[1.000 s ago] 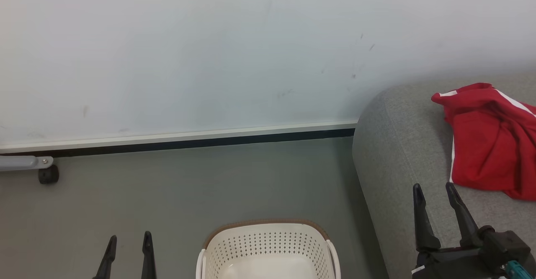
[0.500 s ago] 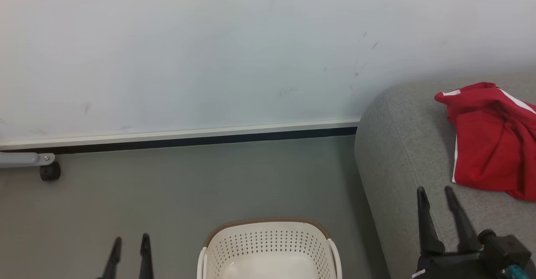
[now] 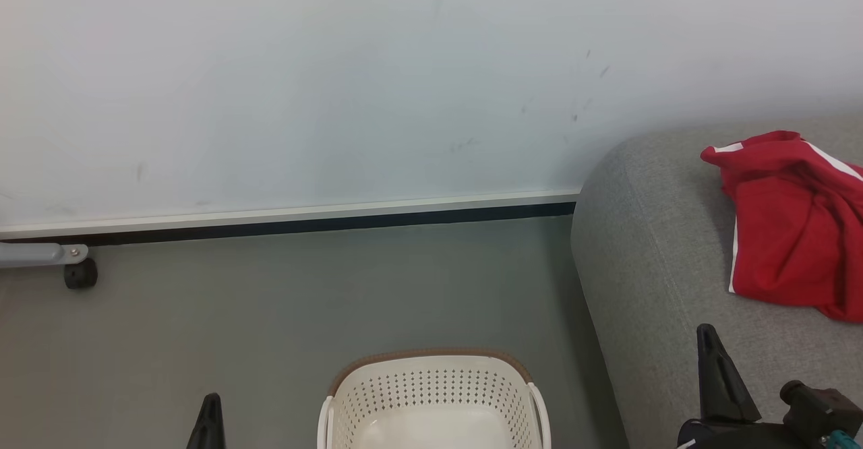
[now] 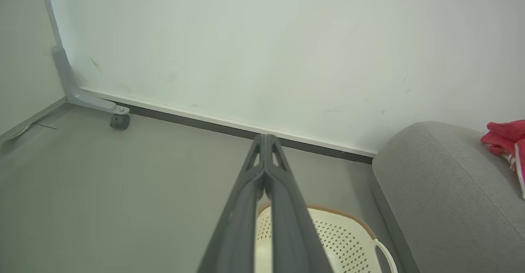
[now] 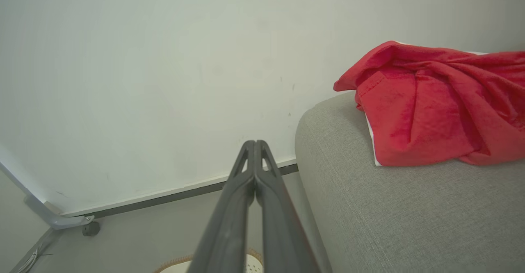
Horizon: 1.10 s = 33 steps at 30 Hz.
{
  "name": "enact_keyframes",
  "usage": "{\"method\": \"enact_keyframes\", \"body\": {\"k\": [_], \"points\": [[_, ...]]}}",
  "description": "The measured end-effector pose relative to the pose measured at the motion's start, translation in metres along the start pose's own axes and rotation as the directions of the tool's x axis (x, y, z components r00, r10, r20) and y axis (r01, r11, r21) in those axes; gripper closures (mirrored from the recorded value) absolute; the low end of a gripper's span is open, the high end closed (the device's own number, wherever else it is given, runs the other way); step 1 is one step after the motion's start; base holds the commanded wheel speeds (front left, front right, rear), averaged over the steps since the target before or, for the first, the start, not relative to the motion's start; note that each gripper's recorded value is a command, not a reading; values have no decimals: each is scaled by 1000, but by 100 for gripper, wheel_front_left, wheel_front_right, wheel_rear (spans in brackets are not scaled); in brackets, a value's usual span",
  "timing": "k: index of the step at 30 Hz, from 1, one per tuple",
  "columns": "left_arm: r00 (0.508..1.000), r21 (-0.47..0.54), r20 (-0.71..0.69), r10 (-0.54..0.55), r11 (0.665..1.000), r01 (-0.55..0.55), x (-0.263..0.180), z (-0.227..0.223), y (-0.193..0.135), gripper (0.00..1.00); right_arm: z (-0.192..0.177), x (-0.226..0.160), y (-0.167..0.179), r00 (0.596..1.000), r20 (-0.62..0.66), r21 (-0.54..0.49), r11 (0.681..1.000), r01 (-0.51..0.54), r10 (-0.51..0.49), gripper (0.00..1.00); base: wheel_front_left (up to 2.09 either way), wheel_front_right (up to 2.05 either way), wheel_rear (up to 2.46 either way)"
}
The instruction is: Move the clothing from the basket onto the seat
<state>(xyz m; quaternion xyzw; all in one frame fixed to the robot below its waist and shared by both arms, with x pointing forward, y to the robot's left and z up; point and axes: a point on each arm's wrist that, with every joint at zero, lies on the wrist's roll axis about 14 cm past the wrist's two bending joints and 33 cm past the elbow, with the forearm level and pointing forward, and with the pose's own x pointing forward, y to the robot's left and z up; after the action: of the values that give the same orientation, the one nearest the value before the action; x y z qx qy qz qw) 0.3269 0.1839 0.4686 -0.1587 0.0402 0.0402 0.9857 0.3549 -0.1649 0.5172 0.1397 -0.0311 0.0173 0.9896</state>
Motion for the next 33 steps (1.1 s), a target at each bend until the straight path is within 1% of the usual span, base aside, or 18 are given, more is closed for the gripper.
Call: {"method": "enact_keyframes", "body": {"k": [7, 17, 23, 26, 33], "points": [[999, -104, -35, 21, 994, -25, 2, -4, 6, 100, -7, 1, -9, 999, -39, 103, 994, 38, -34, 100, 0, 0, 0], [997, -238, -74, 34, 970, -51, 7, -9, 10, 100, -13, 4, -18, 995, -83, 244, 966, 82, -63, 100, 0, 0, 0], [996, -315, -83, 28, 948, -53, 12, -7, 9, 100, -16, 5, -23, 992, -103, 327, 939, 106, -76, 100, 0, 0, 0], [994, -360, -102, 35, 930, -70, 12, -10, 11, 100, -17, 6, -25, 990, -113, 365, 923, 119, -82, 100, 0, 0, 0], [994, -445, -107, 22, 893, -68, 17, -9, 10, 100, -20, 9, -28, 987, -135, 458, 878, 139, -85, 100, 0, 0, 0]]}}
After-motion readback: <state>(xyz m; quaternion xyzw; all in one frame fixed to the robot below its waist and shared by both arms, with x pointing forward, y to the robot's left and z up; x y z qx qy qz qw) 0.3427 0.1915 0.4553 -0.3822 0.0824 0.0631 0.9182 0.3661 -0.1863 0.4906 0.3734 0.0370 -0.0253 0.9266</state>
